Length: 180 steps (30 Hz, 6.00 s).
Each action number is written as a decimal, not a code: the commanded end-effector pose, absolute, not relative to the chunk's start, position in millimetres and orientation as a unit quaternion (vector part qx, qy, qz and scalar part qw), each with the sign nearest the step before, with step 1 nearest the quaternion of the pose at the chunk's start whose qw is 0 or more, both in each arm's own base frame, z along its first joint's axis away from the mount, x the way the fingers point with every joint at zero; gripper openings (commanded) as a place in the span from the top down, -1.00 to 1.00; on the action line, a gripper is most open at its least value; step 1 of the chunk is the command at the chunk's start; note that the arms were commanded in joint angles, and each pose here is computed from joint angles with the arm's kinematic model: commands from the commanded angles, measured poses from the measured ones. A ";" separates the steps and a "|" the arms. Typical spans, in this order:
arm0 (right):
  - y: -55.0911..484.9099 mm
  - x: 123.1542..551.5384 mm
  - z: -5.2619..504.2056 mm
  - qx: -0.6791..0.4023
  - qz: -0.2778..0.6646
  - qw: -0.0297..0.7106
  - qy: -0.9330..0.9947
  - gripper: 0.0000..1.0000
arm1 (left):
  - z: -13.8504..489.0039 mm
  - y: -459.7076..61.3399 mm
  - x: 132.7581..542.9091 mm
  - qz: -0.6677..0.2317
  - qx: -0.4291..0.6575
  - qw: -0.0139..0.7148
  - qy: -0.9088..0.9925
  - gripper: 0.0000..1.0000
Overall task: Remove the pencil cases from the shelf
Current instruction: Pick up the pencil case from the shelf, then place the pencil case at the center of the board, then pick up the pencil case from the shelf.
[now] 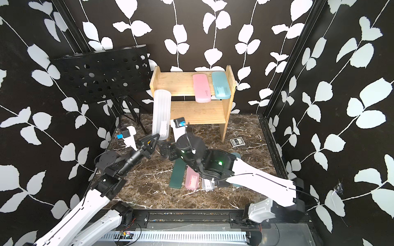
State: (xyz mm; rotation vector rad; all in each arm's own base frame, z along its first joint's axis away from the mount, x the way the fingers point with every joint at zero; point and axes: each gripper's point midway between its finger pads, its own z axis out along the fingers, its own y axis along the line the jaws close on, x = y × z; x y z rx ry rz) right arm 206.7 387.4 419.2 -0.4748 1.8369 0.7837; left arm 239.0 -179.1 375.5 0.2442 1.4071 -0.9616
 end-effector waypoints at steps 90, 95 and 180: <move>481.4 273.9 66.0 -0.038 0.232 0.196 0.952 -0.69 | 325.2 -79.4 200.3 -0.200 0.035 0.659 0.725 -0.97; 476.3 274.1 61.8 -0.040 0.219 0.199 0.954 -0.81 | 324.3 -78.7 200.2 -0.198 0.034 0.658 0.725 -0.97; 142.3 261.2 271.5 0.083 0.175 0.413 0.890 -0.99 | 453.3 -355.5 385.9 -0.560 0.005 0.485 0.672 1.00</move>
